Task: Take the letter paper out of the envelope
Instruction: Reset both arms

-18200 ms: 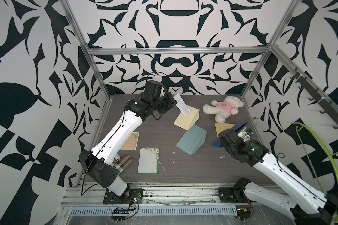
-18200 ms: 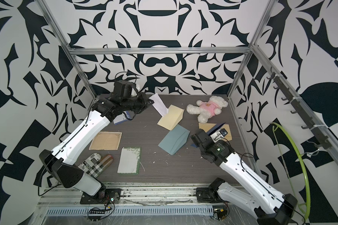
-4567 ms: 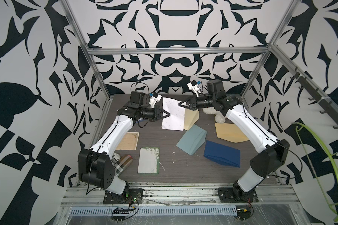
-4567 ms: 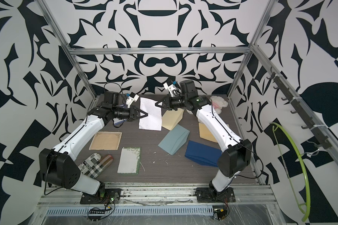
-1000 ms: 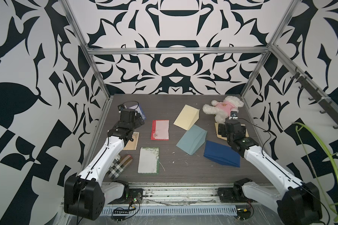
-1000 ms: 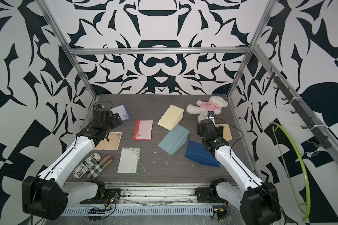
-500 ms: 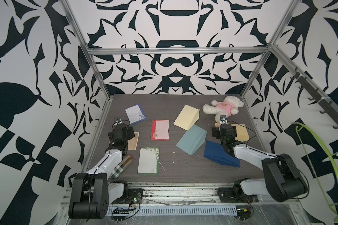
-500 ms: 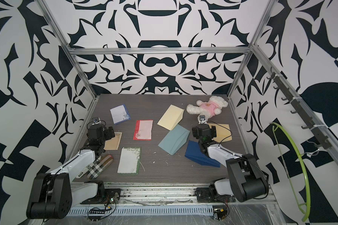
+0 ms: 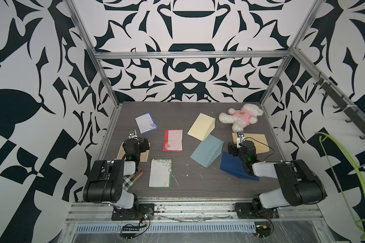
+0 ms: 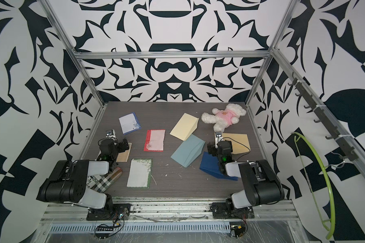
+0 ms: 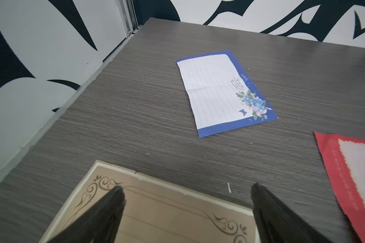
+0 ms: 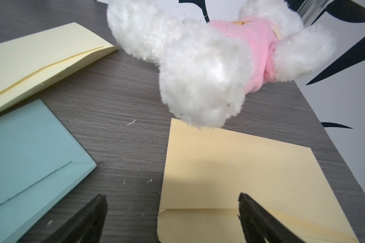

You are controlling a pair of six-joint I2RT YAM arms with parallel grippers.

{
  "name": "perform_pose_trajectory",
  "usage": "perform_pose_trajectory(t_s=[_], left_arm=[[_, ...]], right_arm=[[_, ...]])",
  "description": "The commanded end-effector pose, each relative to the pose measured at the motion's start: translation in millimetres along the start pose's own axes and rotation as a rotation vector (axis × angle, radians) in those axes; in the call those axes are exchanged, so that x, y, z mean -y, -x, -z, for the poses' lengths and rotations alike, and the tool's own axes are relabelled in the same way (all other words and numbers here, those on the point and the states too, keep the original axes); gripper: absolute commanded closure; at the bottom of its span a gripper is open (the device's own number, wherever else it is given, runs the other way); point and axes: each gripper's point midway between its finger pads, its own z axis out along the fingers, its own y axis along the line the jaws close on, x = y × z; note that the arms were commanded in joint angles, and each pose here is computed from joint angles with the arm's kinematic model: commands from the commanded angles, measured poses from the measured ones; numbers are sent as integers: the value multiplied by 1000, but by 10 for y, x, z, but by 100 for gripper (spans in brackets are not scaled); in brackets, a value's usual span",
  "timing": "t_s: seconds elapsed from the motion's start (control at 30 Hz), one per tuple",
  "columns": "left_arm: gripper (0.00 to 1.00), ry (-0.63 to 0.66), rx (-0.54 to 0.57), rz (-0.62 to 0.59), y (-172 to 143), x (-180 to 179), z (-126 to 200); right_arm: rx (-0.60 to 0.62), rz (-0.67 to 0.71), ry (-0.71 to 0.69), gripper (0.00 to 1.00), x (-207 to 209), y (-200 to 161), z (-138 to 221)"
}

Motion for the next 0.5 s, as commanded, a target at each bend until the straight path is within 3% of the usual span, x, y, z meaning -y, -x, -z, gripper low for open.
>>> perform_pose_trajectory(t_s=[0.0,0.27,0.47], left_arm=[[1,-23,80,7,208,49,14],[1,-22,79,14,215,49,-8],[1,-24,75,11,212,53,0]], right_arm=[[130,-39,8,1,46,227,-6],[51,-121,-124,1,332,152,-163],[44,-135,-122,1,365,145,-164]])
